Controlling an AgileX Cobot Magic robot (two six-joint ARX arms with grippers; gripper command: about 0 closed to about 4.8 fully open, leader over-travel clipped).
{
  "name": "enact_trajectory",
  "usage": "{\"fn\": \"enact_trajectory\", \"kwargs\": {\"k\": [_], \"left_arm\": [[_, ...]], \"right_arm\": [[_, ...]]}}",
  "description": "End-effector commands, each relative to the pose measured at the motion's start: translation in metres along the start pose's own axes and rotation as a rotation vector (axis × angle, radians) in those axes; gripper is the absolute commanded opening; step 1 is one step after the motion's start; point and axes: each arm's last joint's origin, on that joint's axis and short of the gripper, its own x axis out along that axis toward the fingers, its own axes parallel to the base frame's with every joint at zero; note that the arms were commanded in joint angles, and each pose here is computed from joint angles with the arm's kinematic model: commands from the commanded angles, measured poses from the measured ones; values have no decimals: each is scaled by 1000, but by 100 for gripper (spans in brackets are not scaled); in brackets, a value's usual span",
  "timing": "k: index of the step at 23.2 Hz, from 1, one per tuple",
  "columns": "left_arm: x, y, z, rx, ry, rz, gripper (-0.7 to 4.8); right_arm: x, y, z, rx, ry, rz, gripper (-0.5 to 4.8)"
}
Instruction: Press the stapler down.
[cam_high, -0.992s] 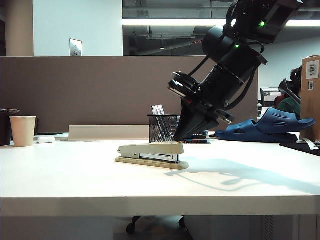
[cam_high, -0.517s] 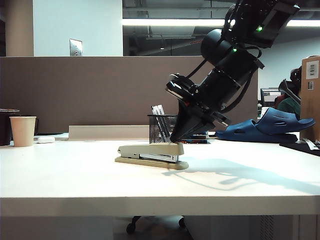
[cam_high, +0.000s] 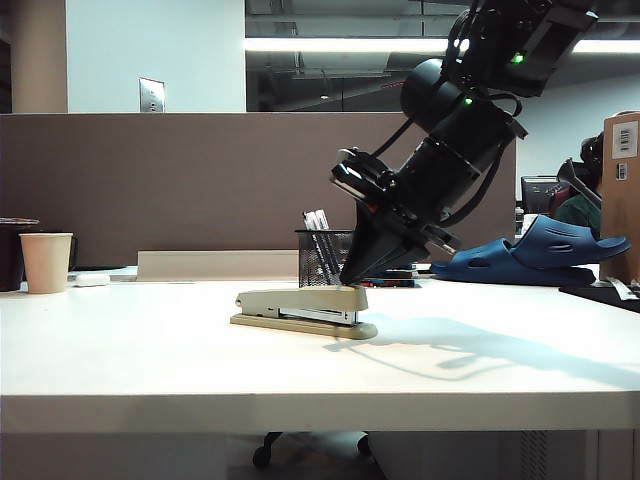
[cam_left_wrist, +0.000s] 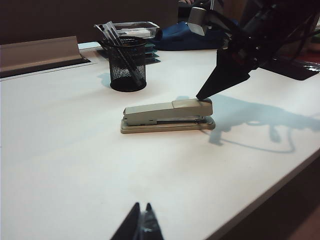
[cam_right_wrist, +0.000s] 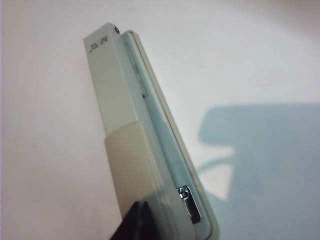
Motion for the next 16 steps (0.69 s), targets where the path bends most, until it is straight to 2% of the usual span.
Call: {"fn": "enact_trajectory", "kwargs": {"k": [1,16], "left_arm": [[0,0,2,8,-8,0,-5],[0,0,2,8,-8,0,-6]], "right_arm": [[7,-4,-15,47,109,-39,-9],[9,-5,-18,58,136,-39,-9]]}}
